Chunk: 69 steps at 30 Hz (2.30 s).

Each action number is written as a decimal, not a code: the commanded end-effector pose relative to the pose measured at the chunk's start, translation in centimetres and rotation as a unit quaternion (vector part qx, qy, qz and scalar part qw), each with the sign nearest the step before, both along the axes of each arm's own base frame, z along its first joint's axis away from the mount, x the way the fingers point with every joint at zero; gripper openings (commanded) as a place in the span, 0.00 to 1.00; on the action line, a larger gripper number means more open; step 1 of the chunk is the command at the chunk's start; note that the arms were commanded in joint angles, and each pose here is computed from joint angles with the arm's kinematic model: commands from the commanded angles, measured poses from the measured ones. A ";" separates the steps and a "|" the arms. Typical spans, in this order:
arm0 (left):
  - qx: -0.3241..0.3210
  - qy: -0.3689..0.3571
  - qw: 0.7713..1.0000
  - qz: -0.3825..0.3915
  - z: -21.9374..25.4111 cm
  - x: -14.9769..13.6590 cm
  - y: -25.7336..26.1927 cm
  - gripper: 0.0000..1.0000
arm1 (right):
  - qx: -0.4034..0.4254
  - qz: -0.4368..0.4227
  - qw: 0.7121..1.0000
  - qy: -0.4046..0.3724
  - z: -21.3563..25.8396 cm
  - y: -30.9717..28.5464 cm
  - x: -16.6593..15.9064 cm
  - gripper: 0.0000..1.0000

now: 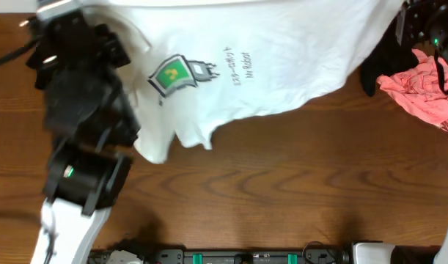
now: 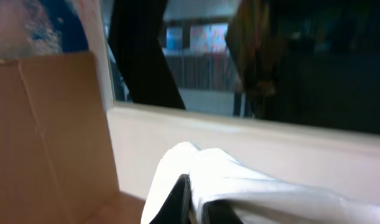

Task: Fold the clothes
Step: 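Lift the t-shirt hem with both grippers and fold it toward the far edge, then carry the held hem further toward the far edge with both grippers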

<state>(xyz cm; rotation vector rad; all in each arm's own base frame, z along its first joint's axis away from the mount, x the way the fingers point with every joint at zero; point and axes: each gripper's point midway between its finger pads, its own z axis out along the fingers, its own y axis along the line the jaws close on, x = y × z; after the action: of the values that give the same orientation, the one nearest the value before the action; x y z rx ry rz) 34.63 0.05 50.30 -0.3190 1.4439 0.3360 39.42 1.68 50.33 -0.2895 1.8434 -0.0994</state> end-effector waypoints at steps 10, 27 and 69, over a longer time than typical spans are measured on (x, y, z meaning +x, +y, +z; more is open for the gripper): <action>0.029 0.074 0.997 0.007 -4.5 5.5 -1.2 0.06 | -0.033 -0.109 0.993 0.019 -1.6 -6.0 2.1 0.01; 0.047 0.028 0.998 0.024 2.4 3.3 2.6 0.06 | -0.051 -0.101 0.993 -0.020 -0.4 -6.1 4.3 0.01; 0.096 0.018 0.987 0.130 3.1 5.0 11.3 0.06 | -0.053 -0.086 0.993 -0.058 0.0 -6.9 7.9 0.01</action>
<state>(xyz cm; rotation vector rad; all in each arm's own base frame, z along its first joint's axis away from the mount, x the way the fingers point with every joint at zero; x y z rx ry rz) 41.98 6.24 51.78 -0.1536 1.4653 0.5602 45.55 2.32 50.73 -0.4038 1.7096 -0.0503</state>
